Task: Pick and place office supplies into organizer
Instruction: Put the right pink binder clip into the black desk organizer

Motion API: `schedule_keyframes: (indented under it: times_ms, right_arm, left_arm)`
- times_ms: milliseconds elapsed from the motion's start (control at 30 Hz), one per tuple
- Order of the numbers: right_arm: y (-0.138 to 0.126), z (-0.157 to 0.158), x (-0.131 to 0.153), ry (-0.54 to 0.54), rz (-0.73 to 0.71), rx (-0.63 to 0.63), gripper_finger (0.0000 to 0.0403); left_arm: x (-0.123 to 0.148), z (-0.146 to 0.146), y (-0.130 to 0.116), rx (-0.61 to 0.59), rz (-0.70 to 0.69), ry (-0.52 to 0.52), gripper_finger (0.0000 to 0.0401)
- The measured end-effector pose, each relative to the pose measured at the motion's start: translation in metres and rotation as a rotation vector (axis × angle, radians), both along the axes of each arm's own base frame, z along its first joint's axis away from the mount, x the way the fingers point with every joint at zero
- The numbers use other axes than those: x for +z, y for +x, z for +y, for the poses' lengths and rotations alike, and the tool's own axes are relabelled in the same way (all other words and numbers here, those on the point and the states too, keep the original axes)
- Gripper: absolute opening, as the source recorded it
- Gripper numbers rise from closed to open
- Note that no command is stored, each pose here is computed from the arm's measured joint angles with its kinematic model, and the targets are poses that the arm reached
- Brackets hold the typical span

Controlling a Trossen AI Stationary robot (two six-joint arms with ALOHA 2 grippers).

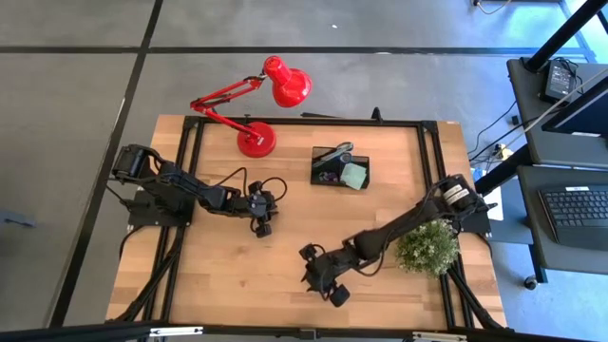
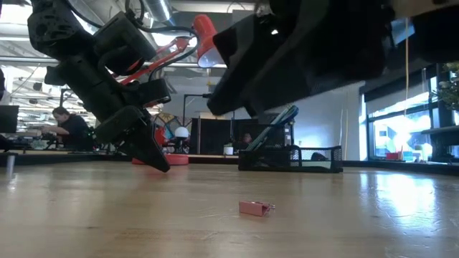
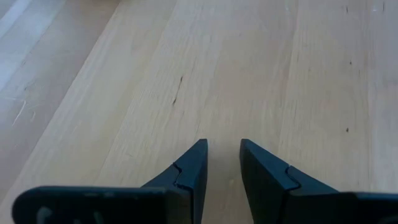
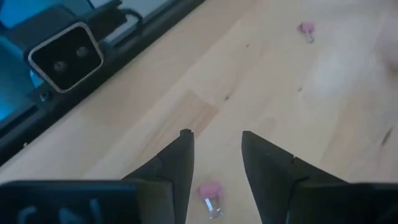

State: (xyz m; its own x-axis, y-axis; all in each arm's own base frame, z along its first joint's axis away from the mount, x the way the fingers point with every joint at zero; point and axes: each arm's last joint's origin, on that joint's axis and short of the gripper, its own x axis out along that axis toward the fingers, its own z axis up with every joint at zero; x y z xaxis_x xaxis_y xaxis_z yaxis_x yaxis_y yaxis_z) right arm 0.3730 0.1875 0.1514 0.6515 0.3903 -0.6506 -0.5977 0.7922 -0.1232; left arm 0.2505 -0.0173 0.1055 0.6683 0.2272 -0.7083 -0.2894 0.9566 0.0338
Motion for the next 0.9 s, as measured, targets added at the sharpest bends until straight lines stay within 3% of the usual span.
schedule_keyframes:
  times_ms: [367, 700, 900]
  right_arm:
    - [0.0004, 0.0, -0.0004, -0.006, -0.006, -0.001, 0.014]
    - [0.001, 0.0003, 0.0004, 0.069, 0.026, -0.071, 0.0192]
    - [0.0026, 0.001, 0.0025, 0.075, 0.0, -0.064, 0.0201]
  left_arm:
    - [0.0, 0.0, 0.0, 0.0, 0.0, 0.0, 0.0088]
    - [0.0, 0.0001, 0.0, 0.0, 0.0, -0.001, 0.0088]
    - [0.0, 0.0001, 0.0, 0.0, 0.0, -0.001, 0.0088]
